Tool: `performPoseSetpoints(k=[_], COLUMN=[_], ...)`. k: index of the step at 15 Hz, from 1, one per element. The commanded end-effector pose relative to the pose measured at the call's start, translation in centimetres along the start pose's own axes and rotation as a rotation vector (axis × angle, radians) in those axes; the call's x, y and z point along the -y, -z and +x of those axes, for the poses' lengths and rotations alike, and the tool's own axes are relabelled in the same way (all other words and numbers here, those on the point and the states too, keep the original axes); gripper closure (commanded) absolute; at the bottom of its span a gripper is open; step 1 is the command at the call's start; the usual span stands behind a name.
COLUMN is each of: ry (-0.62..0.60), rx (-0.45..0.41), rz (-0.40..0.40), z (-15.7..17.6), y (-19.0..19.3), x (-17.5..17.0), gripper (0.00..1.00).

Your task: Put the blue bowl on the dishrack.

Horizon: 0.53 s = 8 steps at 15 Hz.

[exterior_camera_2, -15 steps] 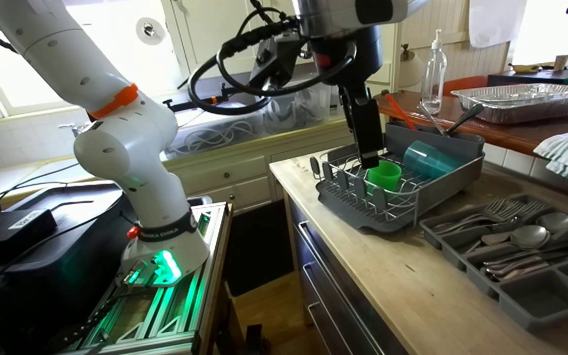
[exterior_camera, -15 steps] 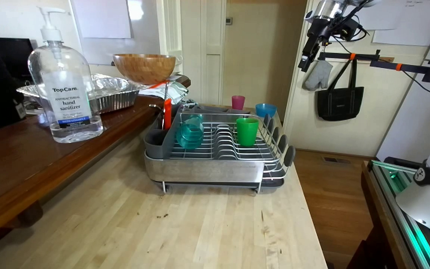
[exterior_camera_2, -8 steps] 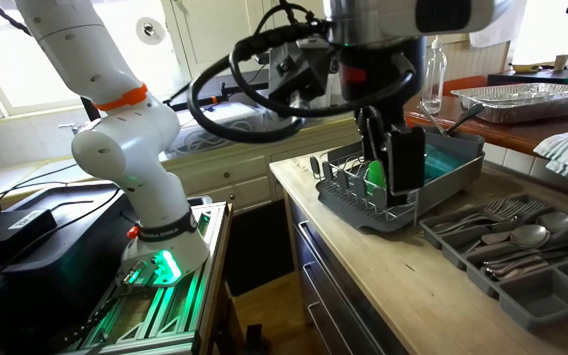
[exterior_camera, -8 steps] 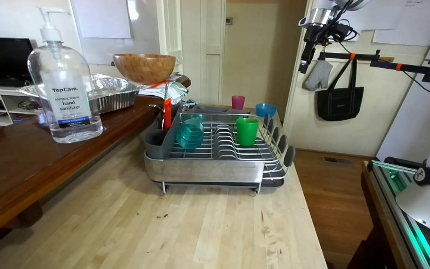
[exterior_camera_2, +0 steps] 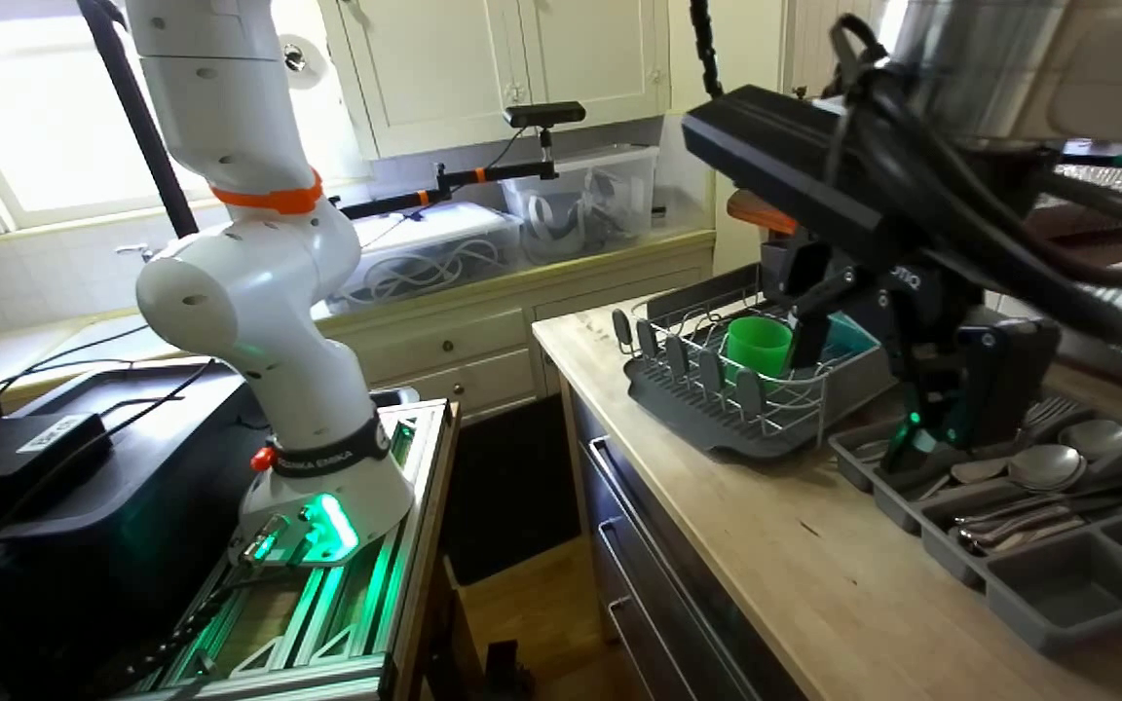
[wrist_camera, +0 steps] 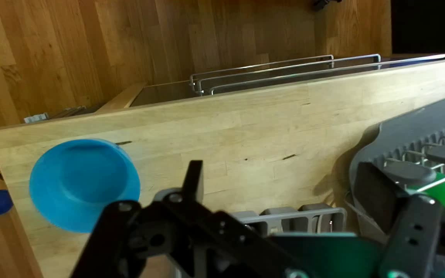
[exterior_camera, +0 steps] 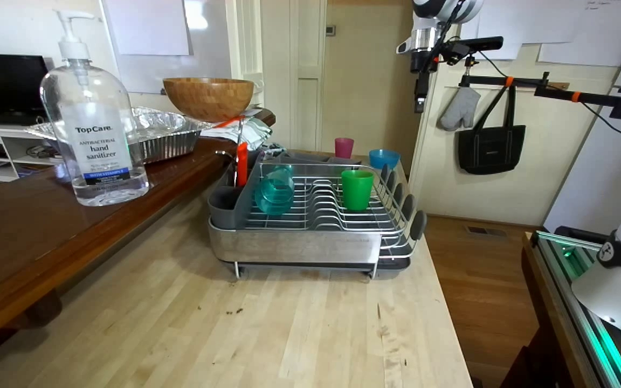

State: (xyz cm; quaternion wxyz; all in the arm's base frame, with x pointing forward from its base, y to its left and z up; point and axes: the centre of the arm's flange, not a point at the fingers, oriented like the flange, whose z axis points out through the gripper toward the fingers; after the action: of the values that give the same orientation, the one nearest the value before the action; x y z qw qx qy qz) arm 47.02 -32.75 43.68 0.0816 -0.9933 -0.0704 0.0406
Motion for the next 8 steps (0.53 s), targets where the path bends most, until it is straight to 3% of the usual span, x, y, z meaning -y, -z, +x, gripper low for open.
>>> performPoseSetpoints(k=[1,5,8], ry=[0.004,0.003,0.082], rx=[0.008,0.001,0.024], rz=[-0.004,-0.005,0.014], z=[0.8,0.6,1.3], y=[-0.3,0.0,-0.8], x=[-0.2,-0.3,-2.5], gripper=[0.0,0.0,0.0])
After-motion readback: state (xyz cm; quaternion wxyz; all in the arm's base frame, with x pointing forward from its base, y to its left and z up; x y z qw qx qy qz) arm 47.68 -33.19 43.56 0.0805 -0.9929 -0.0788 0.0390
